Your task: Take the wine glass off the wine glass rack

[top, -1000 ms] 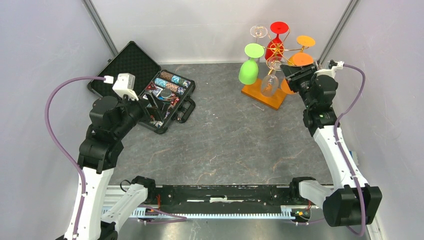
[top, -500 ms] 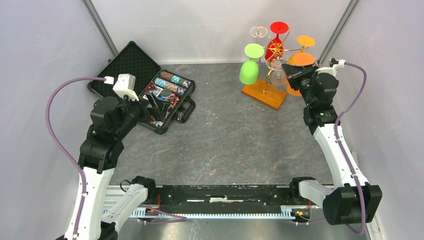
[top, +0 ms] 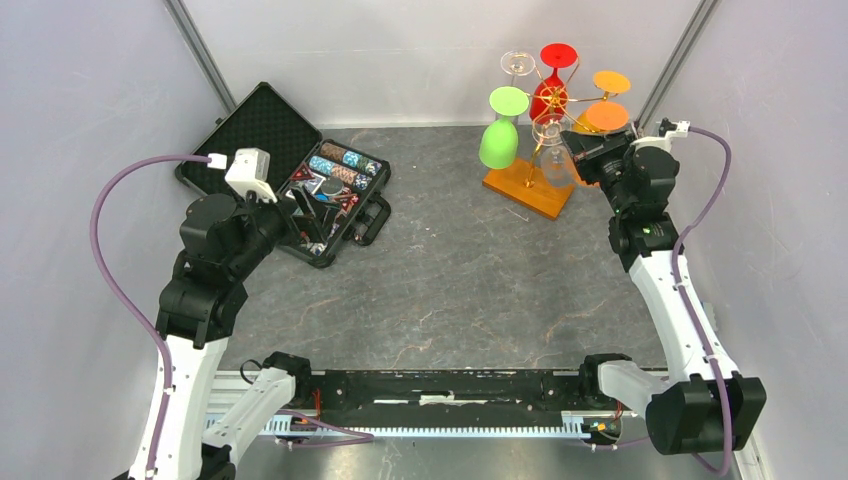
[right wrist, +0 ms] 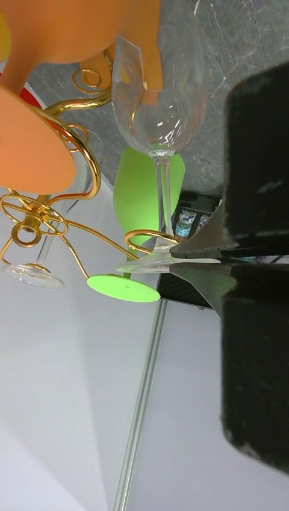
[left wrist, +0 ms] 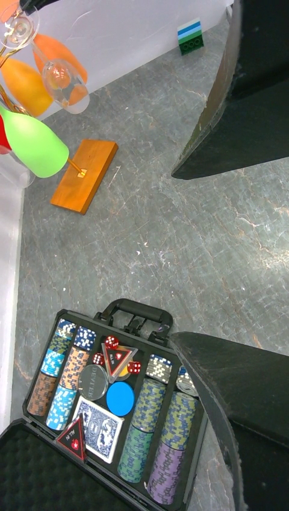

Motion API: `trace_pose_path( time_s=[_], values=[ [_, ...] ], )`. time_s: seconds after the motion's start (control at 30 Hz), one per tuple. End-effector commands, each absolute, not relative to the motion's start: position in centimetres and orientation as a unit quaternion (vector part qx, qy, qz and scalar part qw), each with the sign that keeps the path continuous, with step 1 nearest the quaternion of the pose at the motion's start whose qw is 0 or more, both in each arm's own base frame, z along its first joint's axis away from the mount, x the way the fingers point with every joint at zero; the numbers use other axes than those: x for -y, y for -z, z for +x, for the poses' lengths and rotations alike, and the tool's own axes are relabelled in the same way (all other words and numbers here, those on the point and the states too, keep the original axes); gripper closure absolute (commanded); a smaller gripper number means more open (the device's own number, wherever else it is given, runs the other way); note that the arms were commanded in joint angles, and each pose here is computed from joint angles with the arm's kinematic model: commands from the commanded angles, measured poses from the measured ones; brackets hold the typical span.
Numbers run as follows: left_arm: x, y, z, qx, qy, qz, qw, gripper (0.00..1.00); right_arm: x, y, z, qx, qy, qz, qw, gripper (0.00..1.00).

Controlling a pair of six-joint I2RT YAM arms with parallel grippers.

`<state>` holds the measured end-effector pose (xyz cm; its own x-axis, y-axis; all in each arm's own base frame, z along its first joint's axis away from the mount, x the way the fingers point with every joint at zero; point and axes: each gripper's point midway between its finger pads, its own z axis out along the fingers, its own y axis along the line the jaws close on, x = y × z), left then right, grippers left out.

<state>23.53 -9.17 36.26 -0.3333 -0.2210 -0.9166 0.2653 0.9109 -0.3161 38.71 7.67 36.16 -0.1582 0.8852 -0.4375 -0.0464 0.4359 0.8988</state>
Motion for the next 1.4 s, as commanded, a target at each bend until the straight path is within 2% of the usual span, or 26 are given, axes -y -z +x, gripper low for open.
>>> trace_pose_path(
  time_s=[0.0,0.53,1.37],
  values=[
    [9.2,-37.5,23.8,-0.772,0.221,0.002,0.597,0.0,-8.3,-39.7,37.7,-0.607,-0.455,0.307,0.575,1.0],
    [9.1,-37.5,23.9,-0.771,0.219,0.0,0.598,0.0,-10.3,-39.3,38.9,-0.587,-0.515,0.31,0.543,1.0],
    [9.1,-37.5,23.9,-0.771,0.22,-0.002,0.597,0.0,-6.1,-40.1,41.3,-0.506,-0.475,0.4,0.599,1.0]
  ],
)
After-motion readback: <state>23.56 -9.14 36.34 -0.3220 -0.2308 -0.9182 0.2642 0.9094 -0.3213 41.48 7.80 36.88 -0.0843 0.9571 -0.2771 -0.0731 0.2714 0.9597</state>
